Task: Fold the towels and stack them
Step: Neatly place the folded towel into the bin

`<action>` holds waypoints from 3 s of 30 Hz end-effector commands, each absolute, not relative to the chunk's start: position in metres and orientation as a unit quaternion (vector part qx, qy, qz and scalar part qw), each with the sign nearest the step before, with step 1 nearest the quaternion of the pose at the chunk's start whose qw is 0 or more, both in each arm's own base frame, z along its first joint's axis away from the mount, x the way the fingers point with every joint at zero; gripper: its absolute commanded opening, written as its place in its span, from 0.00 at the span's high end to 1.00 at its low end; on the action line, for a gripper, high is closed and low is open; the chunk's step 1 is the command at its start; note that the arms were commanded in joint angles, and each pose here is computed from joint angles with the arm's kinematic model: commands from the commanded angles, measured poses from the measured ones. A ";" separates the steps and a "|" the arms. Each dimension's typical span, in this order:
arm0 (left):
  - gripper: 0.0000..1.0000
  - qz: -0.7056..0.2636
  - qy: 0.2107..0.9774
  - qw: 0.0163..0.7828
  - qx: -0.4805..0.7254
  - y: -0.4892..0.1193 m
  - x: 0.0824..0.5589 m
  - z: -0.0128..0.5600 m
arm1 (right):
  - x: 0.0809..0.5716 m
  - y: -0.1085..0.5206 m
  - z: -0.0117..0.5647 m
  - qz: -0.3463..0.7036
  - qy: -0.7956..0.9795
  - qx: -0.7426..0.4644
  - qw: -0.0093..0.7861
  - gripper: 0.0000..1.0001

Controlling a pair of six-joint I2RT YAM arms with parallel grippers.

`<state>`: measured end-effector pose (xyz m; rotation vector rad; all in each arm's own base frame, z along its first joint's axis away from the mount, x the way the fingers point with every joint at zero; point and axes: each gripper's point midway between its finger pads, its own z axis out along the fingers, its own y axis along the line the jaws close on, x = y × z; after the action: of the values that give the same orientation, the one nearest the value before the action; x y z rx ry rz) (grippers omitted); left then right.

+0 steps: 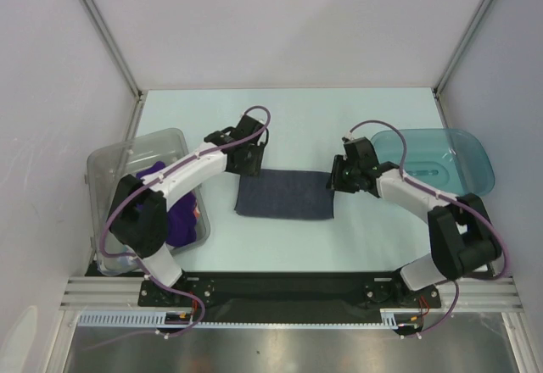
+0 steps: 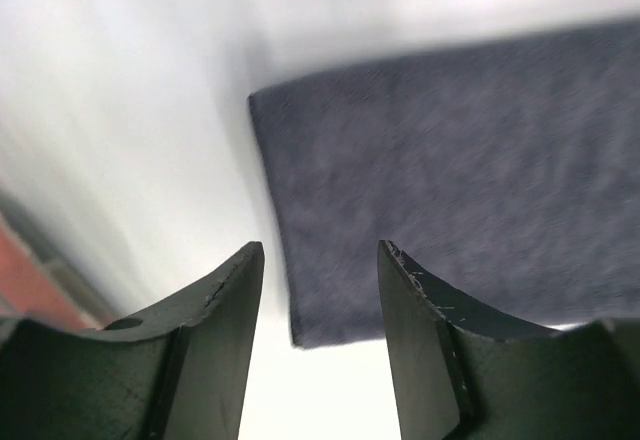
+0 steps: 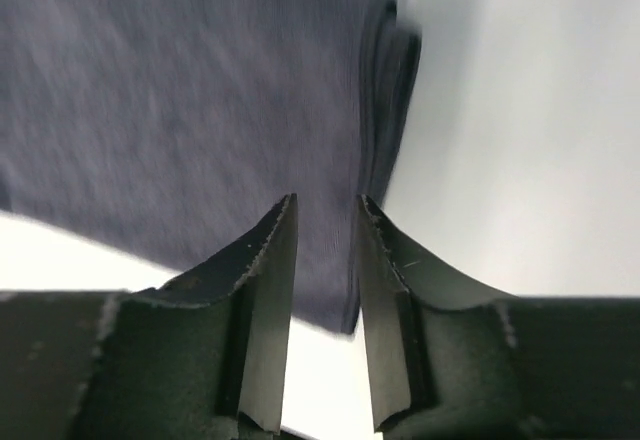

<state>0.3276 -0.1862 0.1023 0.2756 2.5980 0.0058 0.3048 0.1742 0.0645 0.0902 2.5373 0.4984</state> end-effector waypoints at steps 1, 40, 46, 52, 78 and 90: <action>0.45 -0.024 0.961 0.260 0.089 -0.197 0.342 0.093 | 0.344 0.166 0.064 0.148 0.939 0.051 0.306 0.64; 0.48 -0.186 0.967 0.160 0.068 -0.202 0.260 0.040 | 0.314 0.174 0.048 0.182 0.942 0.057 0.277 0.40; 0.48 -0.099 0.983 0.149 0.048 -0.171 0.258 0.017 | 0.301 0.182 0.024 0.176 0.949 0.051 0.257 0.41; 0.48 -0.097 0.983 0.150 0.041 -0.170 0.259 0.017 | 0.288 0.185 0.009 0.173 0.954 0.048 0.240 0.48; 0.36 -0.061 0.945 0.318 0.042 -0.146 0.325 0.177 | 0.307 0.104 0.126 0.004 0.967 -0.011 0.254 1.00; 0.33 -0.047 0.950 0.305 0.056 -0.134 0.322 0.157 | 0.325 0.029 0.176 -0.068 0.957 0.045 0.280 1.00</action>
<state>0.3206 -0.1405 0.1572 0.1255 2.5250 -0.1448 0.3230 0.0544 0.1469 0.1080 2.6272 -0.0817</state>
